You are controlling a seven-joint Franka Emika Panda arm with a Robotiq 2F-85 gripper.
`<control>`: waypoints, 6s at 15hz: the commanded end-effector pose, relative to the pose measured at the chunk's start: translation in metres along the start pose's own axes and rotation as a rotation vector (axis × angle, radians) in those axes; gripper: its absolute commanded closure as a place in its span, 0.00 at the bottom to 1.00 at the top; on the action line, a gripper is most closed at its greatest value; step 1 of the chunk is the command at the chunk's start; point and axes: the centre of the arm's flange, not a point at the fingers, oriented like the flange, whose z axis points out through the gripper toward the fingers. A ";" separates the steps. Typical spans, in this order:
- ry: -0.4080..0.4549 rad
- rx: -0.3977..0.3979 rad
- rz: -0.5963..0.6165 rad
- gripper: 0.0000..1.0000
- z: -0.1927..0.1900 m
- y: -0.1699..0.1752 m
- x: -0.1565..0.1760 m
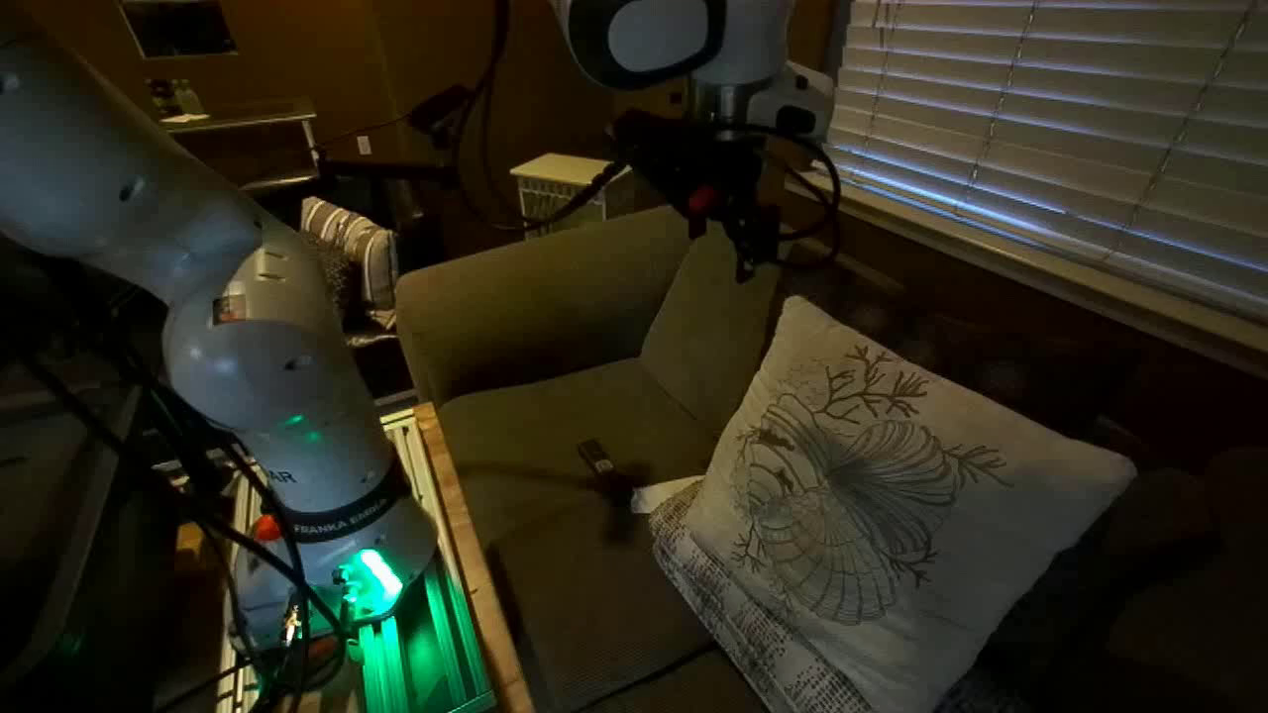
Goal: Move the black and white pillows to the left side of the sofa.
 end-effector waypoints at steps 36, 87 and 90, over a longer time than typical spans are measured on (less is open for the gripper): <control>0.040 -0.284 0.192 0.00 0.046 0.073 0.176; 0.018 -0.183 0.355 1.00 0.193 0.037 0.321; 0.059 -0.217 0.344 0.99 0.193 0.026 0.322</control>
